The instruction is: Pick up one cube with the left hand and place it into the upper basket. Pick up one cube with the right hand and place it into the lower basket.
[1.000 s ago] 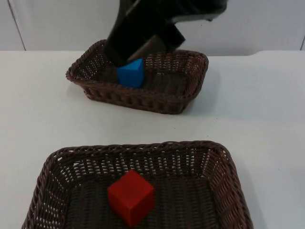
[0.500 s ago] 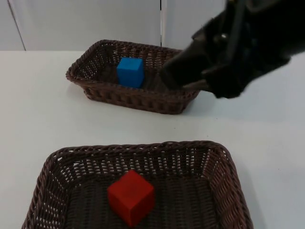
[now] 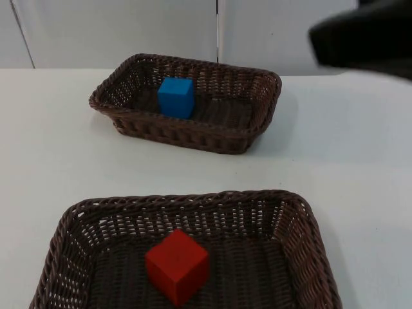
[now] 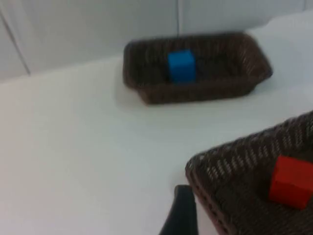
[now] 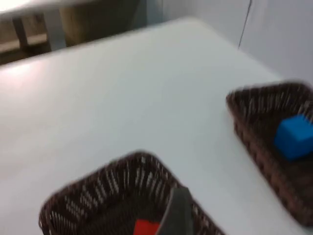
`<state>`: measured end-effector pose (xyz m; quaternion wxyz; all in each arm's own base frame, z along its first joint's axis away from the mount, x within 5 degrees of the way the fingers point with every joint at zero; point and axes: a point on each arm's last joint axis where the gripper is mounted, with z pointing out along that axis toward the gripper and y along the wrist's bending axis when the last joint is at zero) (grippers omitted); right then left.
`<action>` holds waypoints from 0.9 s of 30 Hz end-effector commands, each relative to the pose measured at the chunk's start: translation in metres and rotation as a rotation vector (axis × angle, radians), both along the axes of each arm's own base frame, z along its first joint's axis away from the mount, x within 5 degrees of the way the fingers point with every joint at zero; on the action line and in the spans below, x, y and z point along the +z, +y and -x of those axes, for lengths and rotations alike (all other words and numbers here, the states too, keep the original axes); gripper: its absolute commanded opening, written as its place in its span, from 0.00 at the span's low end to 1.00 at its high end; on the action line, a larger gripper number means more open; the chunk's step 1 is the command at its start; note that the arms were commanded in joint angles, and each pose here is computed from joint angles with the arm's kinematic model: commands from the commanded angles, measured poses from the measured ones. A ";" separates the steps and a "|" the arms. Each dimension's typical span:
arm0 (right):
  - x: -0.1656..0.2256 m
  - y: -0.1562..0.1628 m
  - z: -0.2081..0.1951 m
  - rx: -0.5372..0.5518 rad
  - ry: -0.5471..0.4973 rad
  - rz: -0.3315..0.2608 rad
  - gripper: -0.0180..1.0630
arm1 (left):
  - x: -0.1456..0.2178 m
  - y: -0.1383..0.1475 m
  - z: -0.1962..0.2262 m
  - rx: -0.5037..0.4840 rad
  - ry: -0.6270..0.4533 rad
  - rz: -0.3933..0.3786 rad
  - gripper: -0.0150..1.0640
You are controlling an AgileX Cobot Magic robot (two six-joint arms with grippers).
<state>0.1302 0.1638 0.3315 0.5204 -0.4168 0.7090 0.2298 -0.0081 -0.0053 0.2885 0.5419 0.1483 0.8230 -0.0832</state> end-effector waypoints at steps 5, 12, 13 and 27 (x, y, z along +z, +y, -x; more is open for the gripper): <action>0.032 -0.037 0.035 0.028 -0.091 -0.103 0.62 | -0.004 0.002 -0.001 0.034 0.023 0.004 0.65; 0.040 -0.075 0.069 0.074 -0.152 -0.064 0.62 | -0.012 0.002 -0.002 0.032 0.074 -0.011 0.65; 0.040 -0.075 0.069 0.074 -0.152 -0.064 0.62 | -0.012 0.002 -0.002 0.032 0.074 -0.011 0.65; 0.028 -0.132 0.106 -0.038 -0.053 0.002 0.62 | -0.012 0.002 -0.002 0.035 0.074 -0.009 0.65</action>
